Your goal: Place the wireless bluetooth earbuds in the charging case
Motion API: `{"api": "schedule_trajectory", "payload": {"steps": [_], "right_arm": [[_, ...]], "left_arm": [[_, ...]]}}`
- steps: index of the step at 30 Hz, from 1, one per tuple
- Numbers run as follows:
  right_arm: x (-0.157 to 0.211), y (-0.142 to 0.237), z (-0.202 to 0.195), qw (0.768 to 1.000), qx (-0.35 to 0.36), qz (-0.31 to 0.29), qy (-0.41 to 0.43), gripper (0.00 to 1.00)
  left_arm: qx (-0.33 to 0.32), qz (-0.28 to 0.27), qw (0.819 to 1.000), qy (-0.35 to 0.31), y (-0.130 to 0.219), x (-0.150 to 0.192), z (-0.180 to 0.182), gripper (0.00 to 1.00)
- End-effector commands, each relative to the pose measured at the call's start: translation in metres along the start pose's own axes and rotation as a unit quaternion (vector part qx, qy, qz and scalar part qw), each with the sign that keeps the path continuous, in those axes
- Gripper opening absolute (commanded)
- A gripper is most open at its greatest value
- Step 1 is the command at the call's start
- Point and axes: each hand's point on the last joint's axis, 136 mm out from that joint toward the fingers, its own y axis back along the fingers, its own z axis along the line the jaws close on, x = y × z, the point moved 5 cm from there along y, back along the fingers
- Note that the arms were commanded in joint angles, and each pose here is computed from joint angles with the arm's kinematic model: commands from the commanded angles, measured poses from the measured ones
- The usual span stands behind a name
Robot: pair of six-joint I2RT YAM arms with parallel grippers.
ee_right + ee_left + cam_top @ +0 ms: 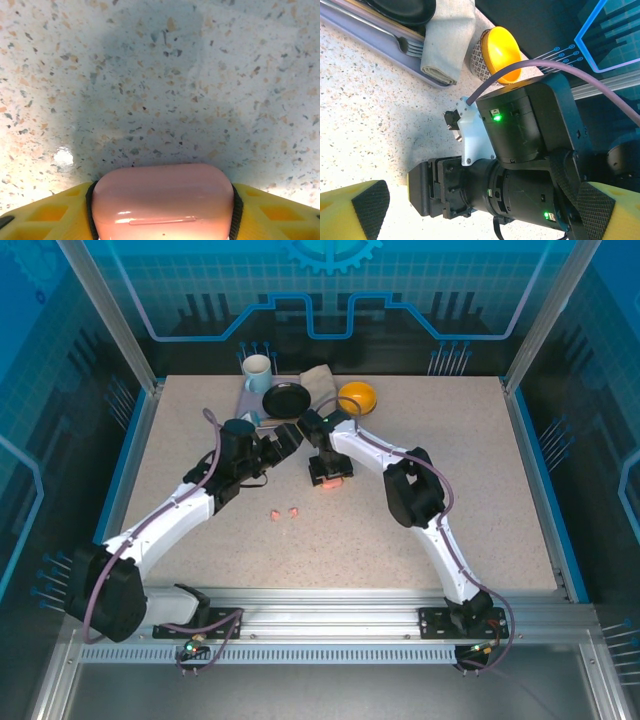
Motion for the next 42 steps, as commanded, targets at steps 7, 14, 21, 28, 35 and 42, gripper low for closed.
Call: {"api": "schedule_trajectory", "payload": {"steps": [7,14,21,28,35,42], "right_arm": [[0.041,0.015,-0.059,0.972,-0.039,0.016,-0.233,0.51],[0.051,0.029,-0.081,0.924,-0.079,0.004,-0.375,0.51],[0.044,0.043,-0.084,0.883,-0.106,-0.011,-0.457,0.51],[0.038,0.045,-0.081,0.864,-0.127,-0.011,-0.488,0.51],[0.039,0.043,-0.080,0.855,-0.139,-0.004,-0.500,0.50],[0.042,0.044,-0.080,0.852,-0.142,-0.003,-0.504,0.50]], "left_arm": [[0.038,0.064,0.997,0.011,-0.027,0.029,0.014,0.99],[0.079,0.118,0.990,-0.007,-0.054,0.075,0.019,0.99],[0.123,0.171,0.978,-0.017,-0.082,0.126,0.013,0.98],[0.143,0.178,0.973,-0.010,-0.103,0.149,0.012,0.84],[0.151,0.162,0.975,0.008,-0.118,0.152,0.017,0.71],[0.159,0.159,0.974,0.016,-0.134,0.154,0.013,0.66]]}}
